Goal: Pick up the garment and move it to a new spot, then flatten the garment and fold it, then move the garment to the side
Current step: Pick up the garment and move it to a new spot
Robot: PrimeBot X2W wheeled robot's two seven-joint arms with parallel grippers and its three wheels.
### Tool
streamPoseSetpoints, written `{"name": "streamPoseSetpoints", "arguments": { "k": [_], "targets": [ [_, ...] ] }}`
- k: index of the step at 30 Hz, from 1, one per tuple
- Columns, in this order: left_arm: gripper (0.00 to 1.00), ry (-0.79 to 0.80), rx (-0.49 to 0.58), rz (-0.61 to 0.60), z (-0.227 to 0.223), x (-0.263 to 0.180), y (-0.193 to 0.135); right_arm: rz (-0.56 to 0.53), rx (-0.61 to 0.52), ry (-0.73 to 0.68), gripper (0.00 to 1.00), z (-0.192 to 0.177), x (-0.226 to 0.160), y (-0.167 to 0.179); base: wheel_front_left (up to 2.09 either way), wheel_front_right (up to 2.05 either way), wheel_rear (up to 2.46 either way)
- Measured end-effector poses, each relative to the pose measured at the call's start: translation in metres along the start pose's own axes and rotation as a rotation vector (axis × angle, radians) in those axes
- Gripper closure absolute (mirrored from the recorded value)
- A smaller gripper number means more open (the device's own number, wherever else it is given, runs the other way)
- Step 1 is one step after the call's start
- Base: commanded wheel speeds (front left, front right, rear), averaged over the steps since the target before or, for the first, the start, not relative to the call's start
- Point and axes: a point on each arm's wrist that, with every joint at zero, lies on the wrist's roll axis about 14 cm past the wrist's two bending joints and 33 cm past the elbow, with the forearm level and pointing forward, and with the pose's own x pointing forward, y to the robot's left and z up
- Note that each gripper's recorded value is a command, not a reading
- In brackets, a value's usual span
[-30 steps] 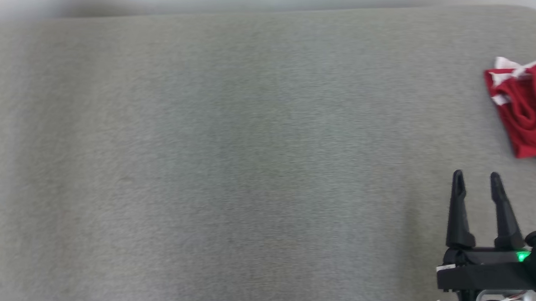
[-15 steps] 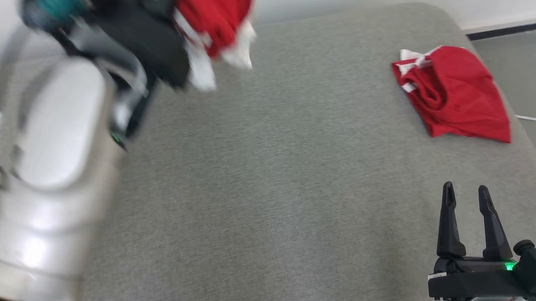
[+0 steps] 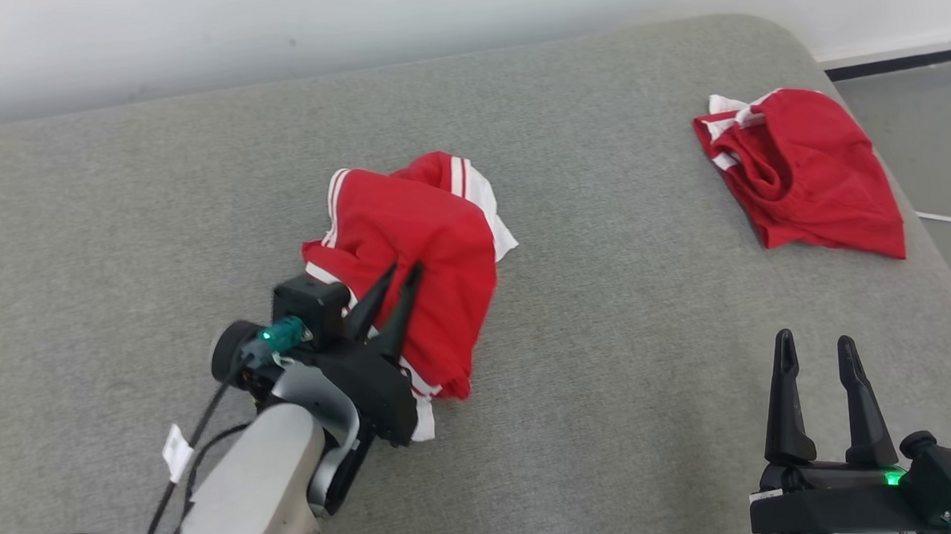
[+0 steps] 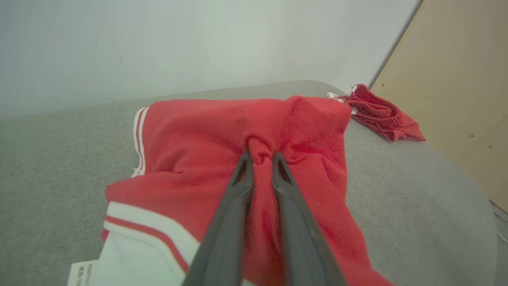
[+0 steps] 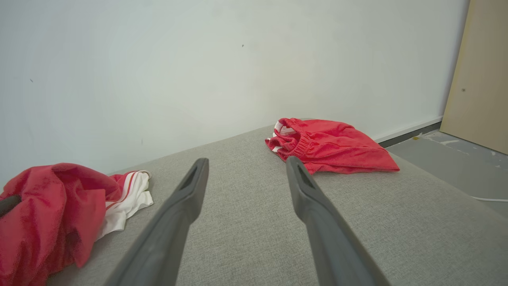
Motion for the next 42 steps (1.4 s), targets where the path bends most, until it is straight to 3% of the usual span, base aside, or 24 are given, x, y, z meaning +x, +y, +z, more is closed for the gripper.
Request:
{"name": "streamPoseSetpoints", "arguments": {
  "k": [1,9,19,24,33,42],
  "targets": [
    [0.0,0.008,-0.002,0.0,-0.004,-0.002,-0.001,0.004,0.002,0.003,0.0,-0.001,0.001,0.001,0.0,0.0,0.0],
    [0.0,-0.143,0.044,0.046,0.038,-0.012,0.01,0.051,0.011,-0.003,0.0,-0.001,0.006,0.017,0.0,0.0,0.0],
    [0.0,-0.347,0.197,0.313,0.106,-0.098,0.083,0.162,0.005,-0.034,0.0,0.01,0.001,0.048,0.0,0.0,0.0],
    [0.0,-0.352,0.238,0.426,0.102,-0.156,0.103,0.218,0.011,-0.033,0.0,0.009,-0.003,0.065,0.0,0.0,0.0],
    [0.0,-0.347,0.219,0.609,0.084,-0.244,0.116,0.299,0.017,-0.048,0.0,0.015,-0.008,0.091,0.0,0.0,0.0],
    [0.0,-0.344,0.183,0.67,0.071,-0.278,0.112,0.338,0.017,-0.046,0.0,0.018,-0.013,0.103,0.0,0.0,0.0]
  ]
}}
